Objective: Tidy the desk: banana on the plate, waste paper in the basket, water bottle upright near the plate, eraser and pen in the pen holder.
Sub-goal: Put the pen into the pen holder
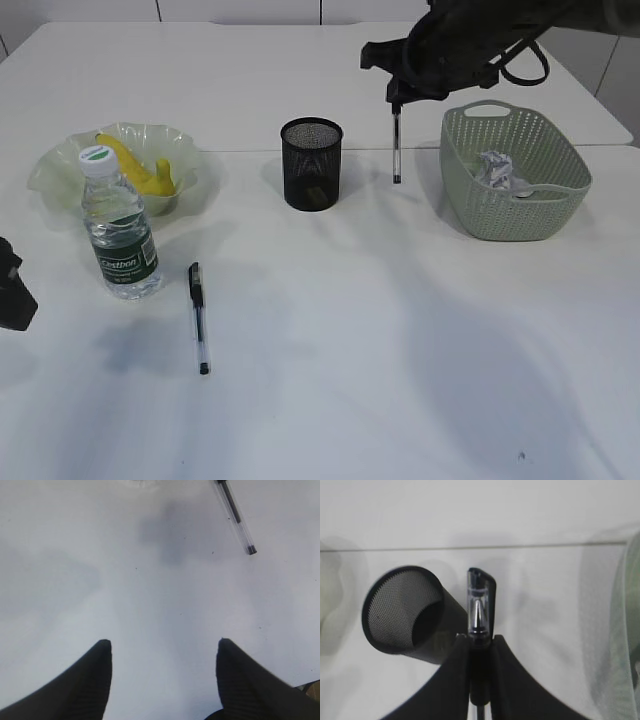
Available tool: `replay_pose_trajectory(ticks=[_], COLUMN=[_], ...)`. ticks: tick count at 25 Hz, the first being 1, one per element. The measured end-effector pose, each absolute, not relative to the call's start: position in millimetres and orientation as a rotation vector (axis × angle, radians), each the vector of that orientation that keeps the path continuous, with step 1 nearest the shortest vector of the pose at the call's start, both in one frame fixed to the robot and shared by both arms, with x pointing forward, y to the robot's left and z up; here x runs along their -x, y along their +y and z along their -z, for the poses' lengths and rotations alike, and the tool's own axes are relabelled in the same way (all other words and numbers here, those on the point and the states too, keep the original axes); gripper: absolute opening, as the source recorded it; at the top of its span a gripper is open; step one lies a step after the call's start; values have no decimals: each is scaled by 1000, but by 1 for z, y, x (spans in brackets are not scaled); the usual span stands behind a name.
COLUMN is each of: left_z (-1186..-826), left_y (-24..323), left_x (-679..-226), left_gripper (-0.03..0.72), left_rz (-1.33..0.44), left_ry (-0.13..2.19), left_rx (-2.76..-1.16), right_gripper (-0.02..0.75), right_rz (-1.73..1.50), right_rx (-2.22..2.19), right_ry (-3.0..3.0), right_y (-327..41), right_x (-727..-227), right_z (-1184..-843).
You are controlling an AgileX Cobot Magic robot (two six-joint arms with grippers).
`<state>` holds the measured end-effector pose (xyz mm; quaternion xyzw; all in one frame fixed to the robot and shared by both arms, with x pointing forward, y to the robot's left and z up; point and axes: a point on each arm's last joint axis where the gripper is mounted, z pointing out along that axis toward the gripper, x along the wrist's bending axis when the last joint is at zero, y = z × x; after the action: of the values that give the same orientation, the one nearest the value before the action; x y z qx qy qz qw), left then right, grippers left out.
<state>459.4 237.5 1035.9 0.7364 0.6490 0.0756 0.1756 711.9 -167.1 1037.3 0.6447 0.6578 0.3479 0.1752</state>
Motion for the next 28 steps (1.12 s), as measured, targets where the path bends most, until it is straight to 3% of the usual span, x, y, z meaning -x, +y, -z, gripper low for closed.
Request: replay_pose_trajectory(ticks=[28], left_z=[-1036], left_y=[238], left_x=[-460], left_gripper=[460], left_rz=[-216], left_ry=[1837], left_rx=[-2084], right_gripper=[50], right_rz=[-1555], right_rx=[-1312], right_ry=[1775], right_y=[-129], right_x=[-773], right_z=[-1027])
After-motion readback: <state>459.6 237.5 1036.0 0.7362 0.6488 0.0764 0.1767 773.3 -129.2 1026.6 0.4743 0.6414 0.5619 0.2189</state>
